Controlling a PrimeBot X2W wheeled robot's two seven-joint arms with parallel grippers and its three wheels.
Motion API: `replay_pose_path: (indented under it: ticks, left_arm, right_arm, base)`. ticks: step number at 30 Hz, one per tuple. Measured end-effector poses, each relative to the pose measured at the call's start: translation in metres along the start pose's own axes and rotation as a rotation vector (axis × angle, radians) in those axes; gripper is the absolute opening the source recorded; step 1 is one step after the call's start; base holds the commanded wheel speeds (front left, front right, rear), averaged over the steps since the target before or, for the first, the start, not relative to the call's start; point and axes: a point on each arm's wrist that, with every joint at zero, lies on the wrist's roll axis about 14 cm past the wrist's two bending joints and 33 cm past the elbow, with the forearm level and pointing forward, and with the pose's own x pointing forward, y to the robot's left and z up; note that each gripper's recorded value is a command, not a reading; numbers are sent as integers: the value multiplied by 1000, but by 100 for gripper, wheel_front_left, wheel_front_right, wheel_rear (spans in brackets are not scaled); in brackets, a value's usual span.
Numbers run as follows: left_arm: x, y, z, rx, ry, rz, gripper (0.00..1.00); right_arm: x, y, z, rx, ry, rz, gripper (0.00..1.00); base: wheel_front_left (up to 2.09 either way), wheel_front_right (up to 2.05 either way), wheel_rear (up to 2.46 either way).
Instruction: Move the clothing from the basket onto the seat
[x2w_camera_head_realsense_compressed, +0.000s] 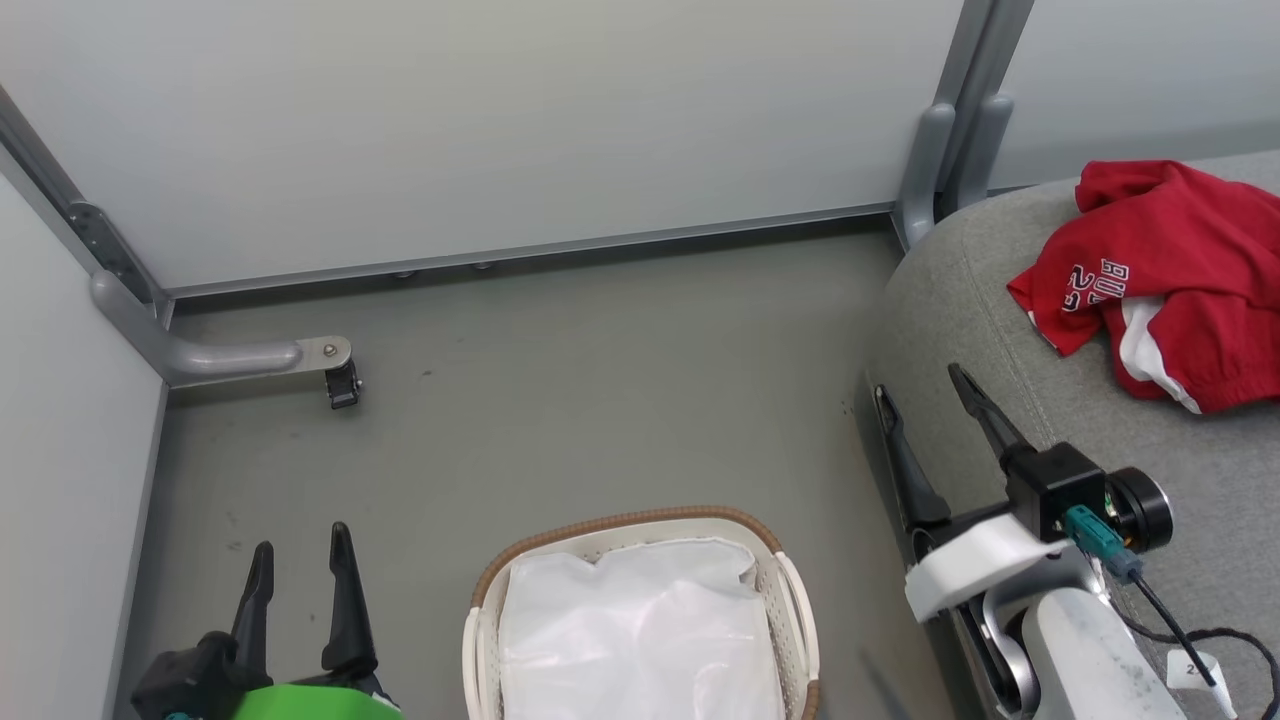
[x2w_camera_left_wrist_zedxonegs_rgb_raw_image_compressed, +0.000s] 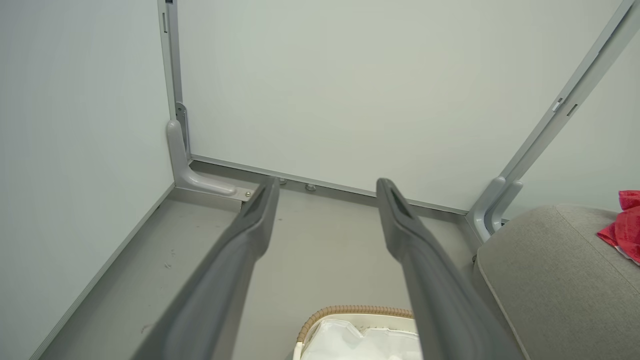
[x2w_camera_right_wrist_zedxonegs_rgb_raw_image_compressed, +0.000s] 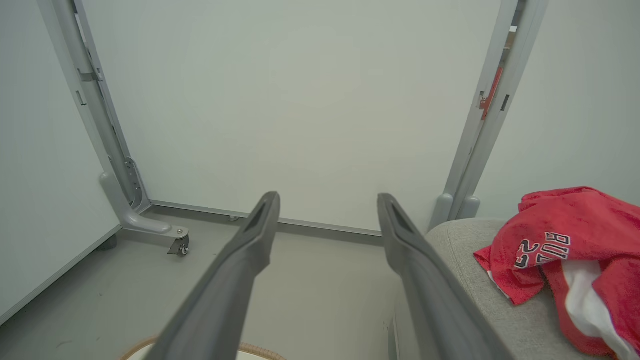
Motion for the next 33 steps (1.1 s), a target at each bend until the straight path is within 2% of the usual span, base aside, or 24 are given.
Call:
replay_pose_path:
  ticks: [11, 29, 30, 33]
  left_arm:
    - [-10, -8, 0, 26, -1, -31, 100]
    - [-13, -10, -10, 17, 30, -36, 100]
    - [-13, -9, -11, 13, 33, -34, 0]
    - [-15, -7, -19, 11, 58, -27, 0]
  right_arm:
    - [-36, -9, -16, 74, 53, -66, 100]
    - [-37, -6, -13, 71, 45, -58, 100]
    - [-37, -6, -14, 71, 47, -57, 0]
    - [-42, -5, -24, 80, 78, -61, 0]
  base:
    - [0, 0, 0]
    - [0, 0, 0]
    - [0, 0, 0]
    - [0, 0, 0]
